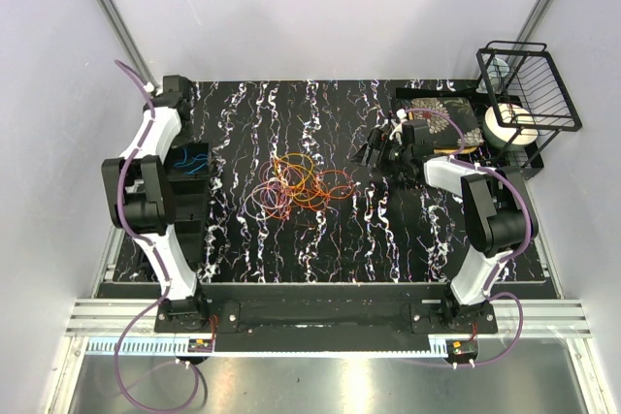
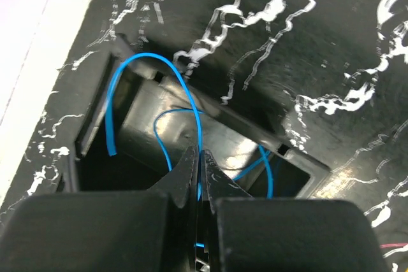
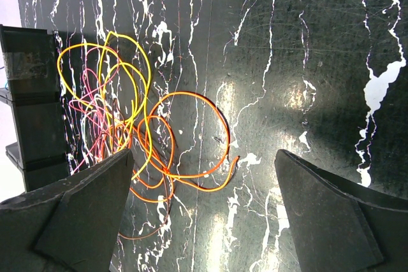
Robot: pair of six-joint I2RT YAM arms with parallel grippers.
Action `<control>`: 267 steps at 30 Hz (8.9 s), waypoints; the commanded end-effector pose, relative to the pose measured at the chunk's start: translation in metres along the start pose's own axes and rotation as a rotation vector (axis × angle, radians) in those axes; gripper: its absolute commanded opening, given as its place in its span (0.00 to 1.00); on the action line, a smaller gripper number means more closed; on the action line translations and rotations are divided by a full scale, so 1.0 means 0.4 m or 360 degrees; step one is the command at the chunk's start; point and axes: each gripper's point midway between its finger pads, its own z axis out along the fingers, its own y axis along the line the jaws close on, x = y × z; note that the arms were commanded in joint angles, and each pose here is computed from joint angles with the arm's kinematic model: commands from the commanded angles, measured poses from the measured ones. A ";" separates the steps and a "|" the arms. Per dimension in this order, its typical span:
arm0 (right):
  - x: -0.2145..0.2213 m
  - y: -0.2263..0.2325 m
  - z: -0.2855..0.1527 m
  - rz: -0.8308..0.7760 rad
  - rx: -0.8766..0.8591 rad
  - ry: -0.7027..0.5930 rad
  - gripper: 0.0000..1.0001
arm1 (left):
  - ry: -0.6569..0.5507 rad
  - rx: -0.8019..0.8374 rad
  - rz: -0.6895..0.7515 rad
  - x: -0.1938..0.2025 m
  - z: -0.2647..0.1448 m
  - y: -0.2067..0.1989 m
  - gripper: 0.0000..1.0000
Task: Untangle the cables
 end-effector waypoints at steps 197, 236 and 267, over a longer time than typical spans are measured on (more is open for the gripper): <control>-0.006 0.028 0.035 0.0053 -0.0094 0.0072 1.00 | -0.0215 0.0800 0.0566 0.539 -0.506 -0.298 0.64; 0.004 0.022 0.051 0.0078 -0.0104 0.0107 1.00 | -0.0182 0.0666 0.0327 0.567 -0.372 -0.466 0.26; 0.010 0.022 0.057 0.0092 -0.0115 0.0126 1.00 | -0.0943 0.1265 0.0586 0.160 -1.013 -0.367 0.00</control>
